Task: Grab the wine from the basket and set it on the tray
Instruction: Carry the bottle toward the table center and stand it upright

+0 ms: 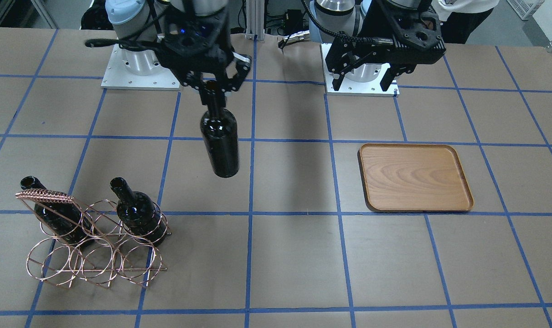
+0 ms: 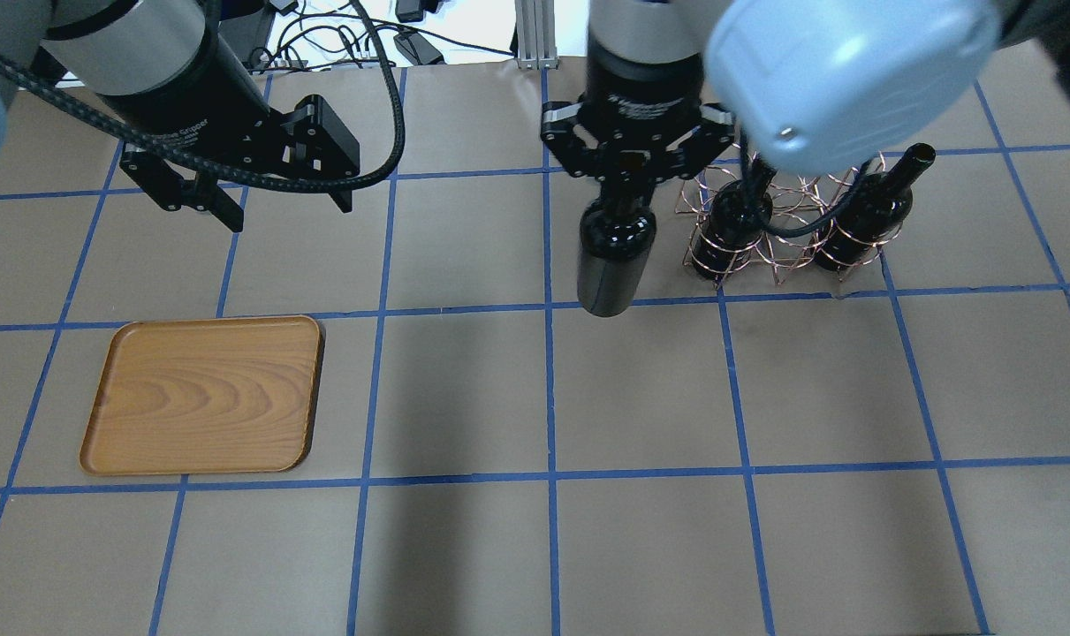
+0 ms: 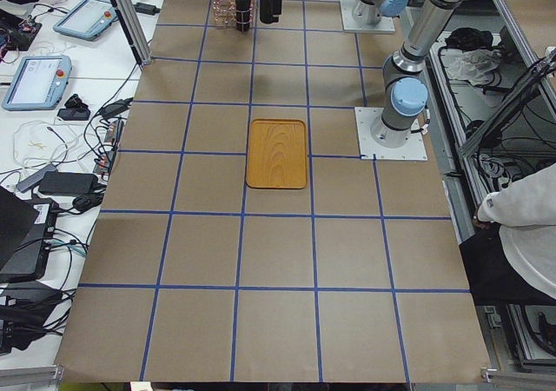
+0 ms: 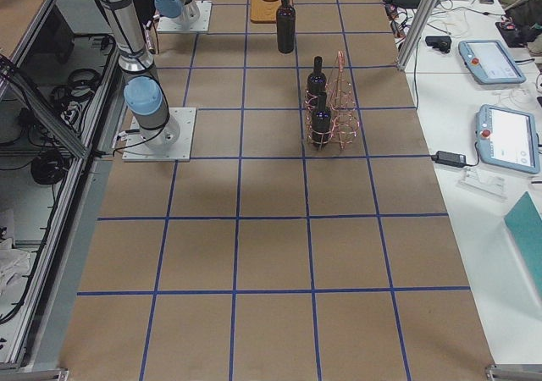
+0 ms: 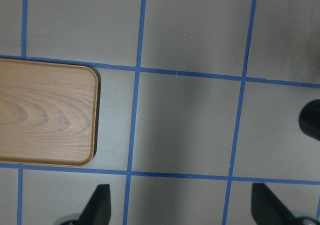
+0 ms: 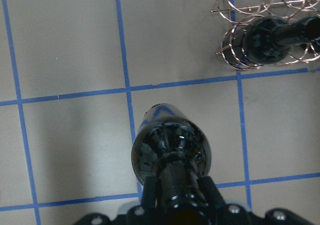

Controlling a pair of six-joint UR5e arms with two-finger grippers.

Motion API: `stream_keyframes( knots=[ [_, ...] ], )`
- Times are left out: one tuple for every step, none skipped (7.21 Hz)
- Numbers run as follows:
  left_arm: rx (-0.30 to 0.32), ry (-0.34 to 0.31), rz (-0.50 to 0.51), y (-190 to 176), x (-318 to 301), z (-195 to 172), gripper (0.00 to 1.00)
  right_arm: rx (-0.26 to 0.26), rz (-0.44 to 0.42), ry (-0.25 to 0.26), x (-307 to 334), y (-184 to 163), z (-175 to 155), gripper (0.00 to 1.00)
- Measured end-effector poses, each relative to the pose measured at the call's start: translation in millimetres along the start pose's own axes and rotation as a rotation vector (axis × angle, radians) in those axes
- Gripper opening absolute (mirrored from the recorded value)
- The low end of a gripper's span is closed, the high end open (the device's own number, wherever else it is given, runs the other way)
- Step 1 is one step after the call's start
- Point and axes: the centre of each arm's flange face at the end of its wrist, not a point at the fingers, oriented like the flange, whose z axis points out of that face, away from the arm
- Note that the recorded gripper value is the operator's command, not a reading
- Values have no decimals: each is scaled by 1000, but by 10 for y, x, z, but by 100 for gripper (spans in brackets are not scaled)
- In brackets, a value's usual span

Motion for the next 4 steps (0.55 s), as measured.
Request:
stream_keyframes(
  knots=[
    [1, 1, 5, -4, -5, -1, 100, -4, -1, 7, -355, 67, 301, 4],
    [2, 2, 14, -9, -11, -5, 100, -5, -9, 7, -609, 103, 569, 5],
    [4, 2, 23, -19, -28, -13, 100, -6, -12, 6, -740, 114, 756, 5],
    [7, 3, 18, -43, -87, -25, 100, -13, -14, 10, -803, 133, 879, 6]
  ],
)
